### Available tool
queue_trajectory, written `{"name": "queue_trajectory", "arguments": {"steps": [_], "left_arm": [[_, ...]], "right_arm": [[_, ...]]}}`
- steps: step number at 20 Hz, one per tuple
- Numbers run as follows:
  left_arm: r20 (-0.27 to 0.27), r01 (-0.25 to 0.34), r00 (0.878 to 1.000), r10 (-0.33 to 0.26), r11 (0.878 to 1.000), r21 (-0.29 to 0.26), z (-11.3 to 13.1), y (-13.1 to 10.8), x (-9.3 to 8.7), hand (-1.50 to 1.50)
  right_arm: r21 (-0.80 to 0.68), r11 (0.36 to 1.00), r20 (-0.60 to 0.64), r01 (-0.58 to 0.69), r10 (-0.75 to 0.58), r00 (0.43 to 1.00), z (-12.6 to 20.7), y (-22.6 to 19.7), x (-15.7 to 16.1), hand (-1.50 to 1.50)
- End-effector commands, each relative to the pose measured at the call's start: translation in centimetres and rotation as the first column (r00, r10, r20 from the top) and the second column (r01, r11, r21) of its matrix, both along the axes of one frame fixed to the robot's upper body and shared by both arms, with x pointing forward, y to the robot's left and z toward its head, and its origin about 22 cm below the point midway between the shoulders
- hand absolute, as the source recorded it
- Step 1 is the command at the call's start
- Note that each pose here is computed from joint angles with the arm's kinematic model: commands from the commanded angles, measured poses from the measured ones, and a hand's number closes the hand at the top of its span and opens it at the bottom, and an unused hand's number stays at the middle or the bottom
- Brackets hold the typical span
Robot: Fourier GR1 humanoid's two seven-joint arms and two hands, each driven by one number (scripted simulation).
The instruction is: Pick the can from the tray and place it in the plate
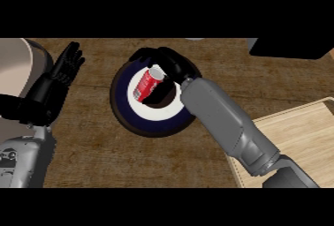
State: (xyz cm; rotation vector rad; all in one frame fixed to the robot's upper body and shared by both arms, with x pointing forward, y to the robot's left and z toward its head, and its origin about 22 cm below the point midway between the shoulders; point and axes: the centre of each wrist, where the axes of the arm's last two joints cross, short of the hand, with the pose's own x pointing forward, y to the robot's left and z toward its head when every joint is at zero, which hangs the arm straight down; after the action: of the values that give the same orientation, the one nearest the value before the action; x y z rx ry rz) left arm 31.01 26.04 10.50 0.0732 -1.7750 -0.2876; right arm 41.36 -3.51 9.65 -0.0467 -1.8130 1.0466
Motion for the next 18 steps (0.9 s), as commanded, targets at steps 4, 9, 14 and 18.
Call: {"name": "queue_trajectory", "arguments": {"steps": [4, 9, 14, 18], "left_arm": [[-0.01, 0.012, 1.0, -0.012, 1.0, 0.008, -0.5, -1.0, 0.5, 0.0], [0.01, -0.006, 1.0, 0.006, 1.0, 0.004, 1.3, -0.2, 0.5, 0.0], [0.002, -0.038, 0.999, 0.038, 0.999, 0.003, 1.4, 1.4, 0.7, 0.0], [-0.011, -0.026, 1.0, 0.026, 1.0, 0.0, -0.5, -0.1, -0.5, 0.0]], "right_arm": [[0.213, 0.977, -0.028, -0.008, 0.014, 0.999, -0.2, 0.5, -0.4, -1.5], [0.433, 0.9, -0.097, 0.051, -0.01, 0.995, 0.0, -0.4, 0.2, -1.5], [0.512, 0.856, -0.174, 0.074, 0.019, 0.984, 1.1, -1.2, 1.7, -1.5], [0.575, 0.808, -0.217, 0.13, -0.002, 0.976, 0.3, -7.3, 3.4, -1.5]]}}
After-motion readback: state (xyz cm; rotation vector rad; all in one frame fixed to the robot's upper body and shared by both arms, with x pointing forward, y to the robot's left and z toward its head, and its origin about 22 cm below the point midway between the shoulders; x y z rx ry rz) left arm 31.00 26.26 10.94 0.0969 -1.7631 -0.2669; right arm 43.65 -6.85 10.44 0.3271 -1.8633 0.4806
